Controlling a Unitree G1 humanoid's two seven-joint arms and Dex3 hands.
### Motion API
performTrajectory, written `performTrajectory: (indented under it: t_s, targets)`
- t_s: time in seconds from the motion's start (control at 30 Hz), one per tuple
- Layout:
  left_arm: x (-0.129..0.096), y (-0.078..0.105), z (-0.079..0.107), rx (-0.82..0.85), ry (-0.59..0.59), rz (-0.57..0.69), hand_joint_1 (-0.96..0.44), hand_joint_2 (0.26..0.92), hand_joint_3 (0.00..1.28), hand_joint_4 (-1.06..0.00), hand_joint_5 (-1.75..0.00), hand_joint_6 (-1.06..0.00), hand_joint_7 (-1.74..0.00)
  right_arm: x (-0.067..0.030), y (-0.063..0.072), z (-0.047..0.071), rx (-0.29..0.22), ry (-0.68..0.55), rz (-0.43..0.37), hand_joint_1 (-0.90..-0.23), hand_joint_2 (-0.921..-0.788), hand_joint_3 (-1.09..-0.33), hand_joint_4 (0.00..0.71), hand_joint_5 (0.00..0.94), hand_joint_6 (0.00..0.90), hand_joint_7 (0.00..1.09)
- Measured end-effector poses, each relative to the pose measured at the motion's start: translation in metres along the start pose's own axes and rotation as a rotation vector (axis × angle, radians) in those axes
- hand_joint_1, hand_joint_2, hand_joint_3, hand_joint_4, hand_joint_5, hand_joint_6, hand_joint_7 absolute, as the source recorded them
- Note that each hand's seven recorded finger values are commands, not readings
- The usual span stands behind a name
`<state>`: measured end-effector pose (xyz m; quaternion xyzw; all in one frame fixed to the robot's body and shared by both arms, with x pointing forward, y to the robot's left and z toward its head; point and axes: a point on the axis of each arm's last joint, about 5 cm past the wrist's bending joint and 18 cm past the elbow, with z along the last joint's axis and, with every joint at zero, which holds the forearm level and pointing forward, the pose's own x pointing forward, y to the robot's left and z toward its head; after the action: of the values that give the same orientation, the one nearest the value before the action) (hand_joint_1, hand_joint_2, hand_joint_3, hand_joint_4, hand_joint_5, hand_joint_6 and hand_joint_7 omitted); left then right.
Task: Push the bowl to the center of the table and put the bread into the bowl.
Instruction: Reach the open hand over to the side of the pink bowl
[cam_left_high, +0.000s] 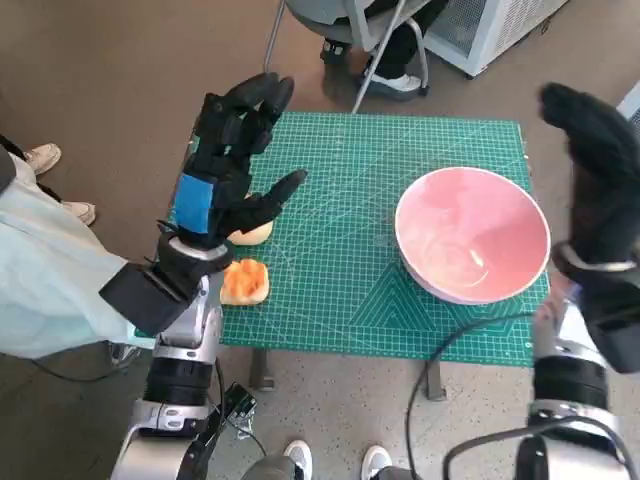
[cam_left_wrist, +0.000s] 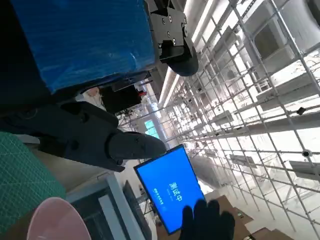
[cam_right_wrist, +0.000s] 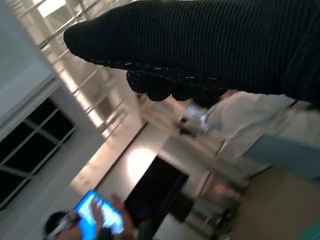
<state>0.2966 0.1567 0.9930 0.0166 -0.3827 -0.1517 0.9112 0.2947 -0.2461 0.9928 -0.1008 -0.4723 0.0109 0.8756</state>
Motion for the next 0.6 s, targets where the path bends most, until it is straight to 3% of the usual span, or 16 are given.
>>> performTrajectory:
  t_s: [0.23,0.6]
  targets:
    - [-0.001,0.002,-0.001,0.004,-0.003,0.011,-0.27,0.921,0.27,-0.35,-0.08,-0.14,-0.67,-0.0224,-0.023,-0.008,-0.066,0.118,-0.125,-0.502,-0.921,-0.872,0.284,0.008,-0.001,0.73]
    - [-0.002,0.001,-0.001,0.004,-0.008,0.023,-0.27,0.921,0.27,-0.36,-0.06,-0.17,-0.62,-0.0583,-0.021,-0.025,-0.092,0.415,-0.258,-0.514,-0.921,-0.878,0.278,0.004,0.006,0.71]
